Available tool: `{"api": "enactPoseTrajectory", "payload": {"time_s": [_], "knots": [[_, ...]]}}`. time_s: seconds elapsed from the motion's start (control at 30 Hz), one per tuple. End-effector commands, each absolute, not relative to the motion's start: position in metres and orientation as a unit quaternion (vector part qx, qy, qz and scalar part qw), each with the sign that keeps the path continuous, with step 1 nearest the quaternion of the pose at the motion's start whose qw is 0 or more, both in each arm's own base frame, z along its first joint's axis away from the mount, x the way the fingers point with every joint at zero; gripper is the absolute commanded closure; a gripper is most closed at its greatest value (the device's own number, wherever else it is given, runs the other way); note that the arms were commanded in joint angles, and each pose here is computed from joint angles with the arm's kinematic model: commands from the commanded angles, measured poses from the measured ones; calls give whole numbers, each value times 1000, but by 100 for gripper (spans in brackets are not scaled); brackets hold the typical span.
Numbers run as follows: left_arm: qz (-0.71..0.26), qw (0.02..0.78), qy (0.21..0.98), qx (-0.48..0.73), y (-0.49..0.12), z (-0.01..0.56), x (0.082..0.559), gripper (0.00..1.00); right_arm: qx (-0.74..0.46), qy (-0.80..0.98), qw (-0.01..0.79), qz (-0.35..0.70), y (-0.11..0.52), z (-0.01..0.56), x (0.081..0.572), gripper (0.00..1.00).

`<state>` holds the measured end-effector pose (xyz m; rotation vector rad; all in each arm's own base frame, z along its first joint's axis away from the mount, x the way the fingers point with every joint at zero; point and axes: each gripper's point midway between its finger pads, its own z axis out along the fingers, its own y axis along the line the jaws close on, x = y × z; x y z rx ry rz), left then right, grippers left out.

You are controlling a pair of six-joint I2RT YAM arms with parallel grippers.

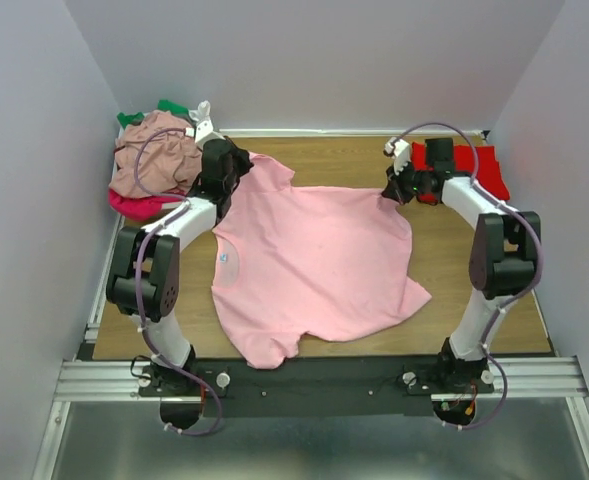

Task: Fold and stack the t-shirts
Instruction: Flatten the tshirt out

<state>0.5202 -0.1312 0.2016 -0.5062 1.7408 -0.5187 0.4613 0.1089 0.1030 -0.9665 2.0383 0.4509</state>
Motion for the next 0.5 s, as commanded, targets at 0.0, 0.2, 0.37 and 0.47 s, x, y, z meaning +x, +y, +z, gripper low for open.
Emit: {"api": "enactPoseTrajectory", "payload": {"time_s": [0.0, 0.2, 0.37, 0.47], "knots": [[-211, 618, 729, -205, -130, 222, 550, 100, -349, 808, 455, 135, 110, 118, 517, 100], [-181, 611, 743, -207, -124, 205, 574, 100, -303, 819, 473, 116, 109, 120, 560, 100], [-206, 620, 736, -174, -133, 223, 572, 100, -305, 803, 496, 127, 117, 154, 555, 100], [-237, 645, 712, -145, -139, 263, 551, 100, -326, 779, 524, 112, 114, 200, 530, 100]]}}
